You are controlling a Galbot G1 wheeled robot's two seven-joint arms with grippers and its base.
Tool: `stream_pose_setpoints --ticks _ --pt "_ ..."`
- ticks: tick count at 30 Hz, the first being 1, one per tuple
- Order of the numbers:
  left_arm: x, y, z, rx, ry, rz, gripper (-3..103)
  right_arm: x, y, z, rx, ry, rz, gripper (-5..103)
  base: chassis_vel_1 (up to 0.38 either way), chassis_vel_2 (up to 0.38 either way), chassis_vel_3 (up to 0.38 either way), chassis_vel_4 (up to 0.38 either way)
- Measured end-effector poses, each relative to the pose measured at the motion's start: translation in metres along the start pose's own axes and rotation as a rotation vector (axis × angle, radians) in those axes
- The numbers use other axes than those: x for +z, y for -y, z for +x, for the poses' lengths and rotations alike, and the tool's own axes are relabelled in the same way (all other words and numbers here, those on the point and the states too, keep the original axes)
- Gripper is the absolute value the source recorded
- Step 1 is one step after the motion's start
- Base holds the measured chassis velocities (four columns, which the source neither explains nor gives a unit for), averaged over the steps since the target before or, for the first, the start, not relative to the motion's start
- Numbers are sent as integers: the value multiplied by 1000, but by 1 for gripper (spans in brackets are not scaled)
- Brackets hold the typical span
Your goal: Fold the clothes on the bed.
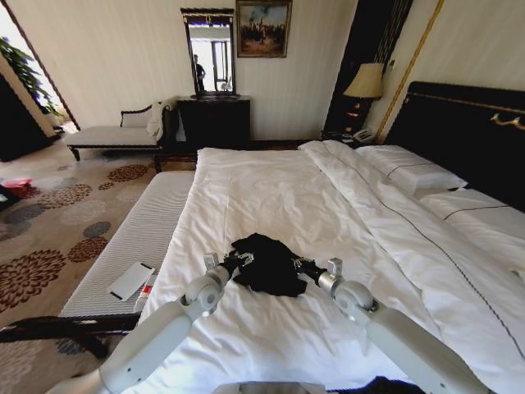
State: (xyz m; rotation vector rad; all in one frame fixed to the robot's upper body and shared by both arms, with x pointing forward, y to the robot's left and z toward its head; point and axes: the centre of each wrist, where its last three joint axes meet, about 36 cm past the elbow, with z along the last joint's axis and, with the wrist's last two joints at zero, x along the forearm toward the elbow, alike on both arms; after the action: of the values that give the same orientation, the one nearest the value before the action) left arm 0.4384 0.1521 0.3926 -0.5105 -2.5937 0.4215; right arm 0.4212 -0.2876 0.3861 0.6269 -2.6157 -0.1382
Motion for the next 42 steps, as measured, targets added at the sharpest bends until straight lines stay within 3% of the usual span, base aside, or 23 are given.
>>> stream_pose_setpoints --ticks 2,5,7,10,12,14,21,26,28,31,42 --pt "1 0 -1 -1 -2 2 90 0 0 0 0 0 0 0 0 0 0 0" --pt "1 1 -5 -2 0 16 75 1 0 1 1 -3 -2 0 0 0 0 0" --pt "1 1 -6 -2 2 16 75 2 0 1 1 -4 -3 0 0 0 0 0" --pt "-2 1 -8 -1 9 17 59 4 0 2 3 -9 -5 0 0 0 0 0" --pt "-3 1 -8 0 9 18 59 5 0 2 3 -9 -5 0 0 0 0 0" --pt "-3 2 -11 -1 8 30 43 5 -1 3 3 -10 -6 0 0 0 0 0" --pt "-1 3 -13 -4 -4 55 35 2 -1 4 1 -6 -4 0 0 0 0 0" --pt "3 3 -13 -16 -8 45 17 2 1 6 10 -5 -6 0 0 0 0 0" --pt "3 4 -13 -17 -9 46 17 2 2 7 11 -5 -7 0 0 0 0 0" --pt "2 2 -15 -23 -10 49 2 4 2 8 13 -5 -10 0 0 0 0 0" --pt "-4 1 -11 -24 4 46 0 4 1 11 13 0 -13 0 0 0 0 0"
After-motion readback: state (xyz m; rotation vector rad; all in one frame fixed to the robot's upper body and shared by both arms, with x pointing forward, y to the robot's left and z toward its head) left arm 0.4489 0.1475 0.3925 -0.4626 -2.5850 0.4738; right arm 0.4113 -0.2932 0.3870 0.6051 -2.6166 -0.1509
